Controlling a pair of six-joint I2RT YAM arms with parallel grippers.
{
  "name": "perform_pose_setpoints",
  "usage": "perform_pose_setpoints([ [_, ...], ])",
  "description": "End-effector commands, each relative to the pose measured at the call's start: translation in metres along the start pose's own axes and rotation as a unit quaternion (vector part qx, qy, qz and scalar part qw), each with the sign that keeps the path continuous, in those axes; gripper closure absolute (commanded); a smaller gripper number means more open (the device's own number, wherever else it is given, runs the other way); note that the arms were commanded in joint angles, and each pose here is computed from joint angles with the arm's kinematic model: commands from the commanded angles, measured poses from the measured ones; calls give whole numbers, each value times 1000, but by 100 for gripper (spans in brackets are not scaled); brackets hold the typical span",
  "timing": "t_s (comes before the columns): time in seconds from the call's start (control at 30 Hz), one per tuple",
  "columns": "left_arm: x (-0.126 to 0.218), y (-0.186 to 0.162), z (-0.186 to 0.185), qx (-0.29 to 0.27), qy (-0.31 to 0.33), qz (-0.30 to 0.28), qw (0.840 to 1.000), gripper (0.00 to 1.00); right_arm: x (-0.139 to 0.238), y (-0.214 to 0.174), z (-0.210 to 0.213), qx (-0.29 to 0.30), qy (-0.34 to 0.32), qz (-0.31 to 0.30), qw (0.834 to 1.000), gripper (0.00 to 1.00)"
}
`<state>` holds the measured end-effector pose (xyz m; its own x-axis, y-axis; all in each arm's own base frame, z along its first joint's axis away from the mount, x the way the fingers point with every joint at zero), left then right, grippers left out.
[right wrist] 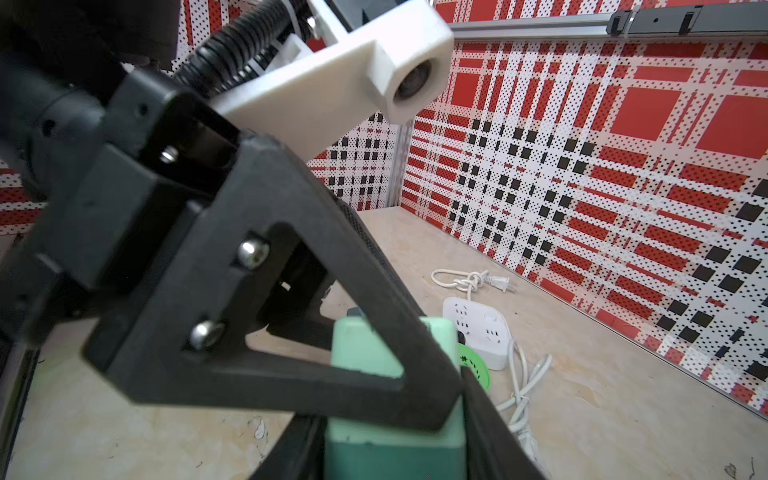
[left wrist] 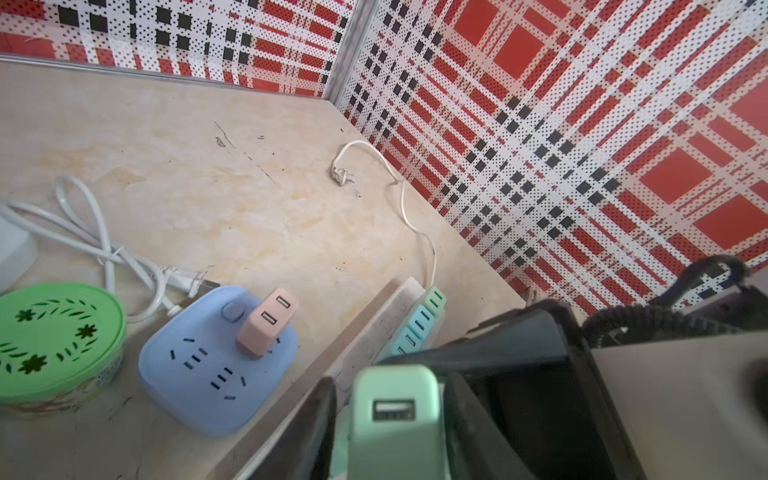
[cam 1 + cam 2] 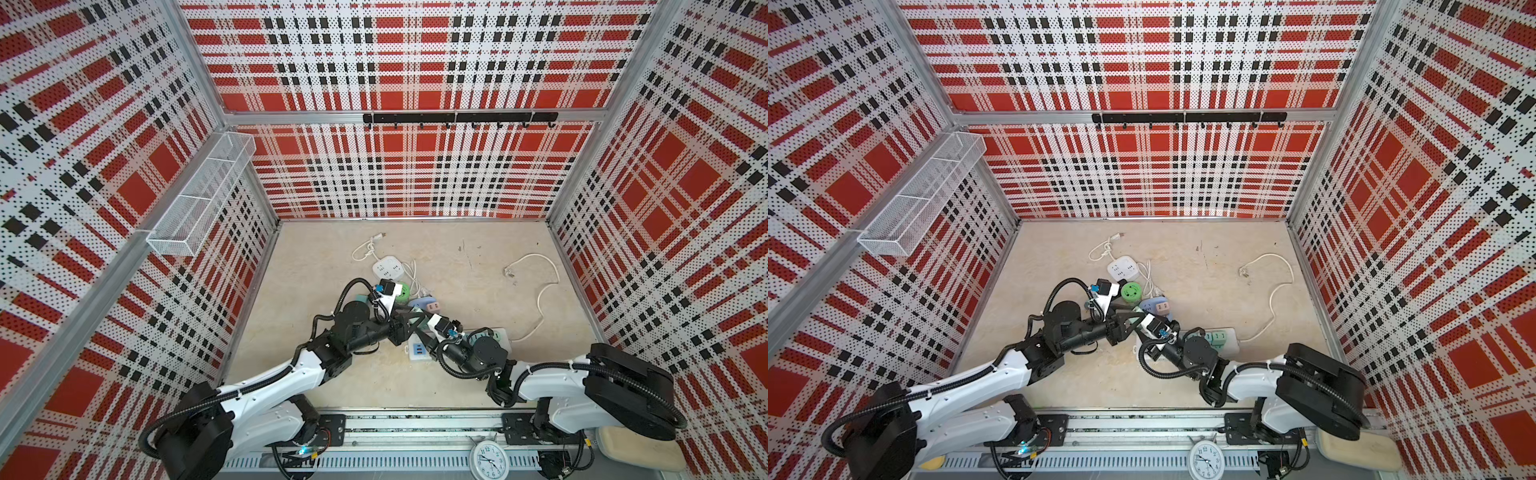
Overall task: Insert the plug
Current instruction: 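Close the left gripper on the mint-green adapter while the right gripper holds it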
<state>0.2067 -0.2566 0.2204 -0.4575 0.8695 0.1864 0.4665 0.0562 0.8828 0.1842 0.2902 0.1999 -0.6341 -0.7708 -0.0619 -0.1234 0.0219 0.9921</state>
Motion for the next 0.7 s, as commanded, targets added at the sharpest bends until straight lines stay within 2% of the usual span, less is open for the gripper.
perform_pose_setpoints([
  [0.0,-1,16,-11,-6,-24,-22,999,71,3,15,1,-1,2,-42,999,98],
  [0.07,-1,17,-11,-9,-23,-23,999,85,4,15,-1,-4,-1,-43,999,93],
  [0.13,-2,18,-12,-15,-24,-24,999,97,4,17,-3,-13,-9,-41,999,71],
  [0.17,-2,19,-12,-20,-24,-25,999,100,5,19,-5,-22,-15,-41,999,55],
  [0.2,-1,19,-9,-25,-18,-25,999,100,6,21,-8,-36,-25,-40,998,33],
  [0.23,2,21,-7,-31,-15,-29,999,100,5,25,-11,-55,-33,-37,997,15],
  [0.27,5,22,-4,-36,-9,-32,999,100,4,29,-14,-75,-40,-29,996,4],
  [0.3,9,24,1,-41,1,-37,998,100,0,33,-15,-98,-46,-8,994,0],
  [0.37,19,26,15,-49,27,-44,997,100,-9,41,-18,-153,-63,49,985,0],
  [0.43,31,25,34,-59,69,-52,995,100,-17,53,-22,-221,-89,97,966,0],
  [0.5,44,20,54,-68,123,-58,988,100,-20,68,-19,-268,-83,126,952,0],
  [0.6,61,9,76,-90,186,-61,977,100,-18,98,-19,-321,-73,124,936,0],
  [0.67,64,3,76,-124,189,-55,973,100,-14,119,-21,-340,-54,109,932,0],
])
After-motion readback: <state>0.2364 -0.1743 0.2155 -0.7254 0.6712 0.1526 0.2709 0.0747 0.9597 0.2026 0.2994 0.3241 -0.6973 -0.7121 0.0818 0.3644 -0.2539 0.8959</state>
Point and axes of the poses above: each gripper's point midway between its finger pads, its own x axis back along the fingers, its own z axis along the line the jaws close on, y = z × x, the point moved 4 cm from there along x, back along the fingers, and after that the axes turned 4 degrees about -x, right-handed, at the moved point
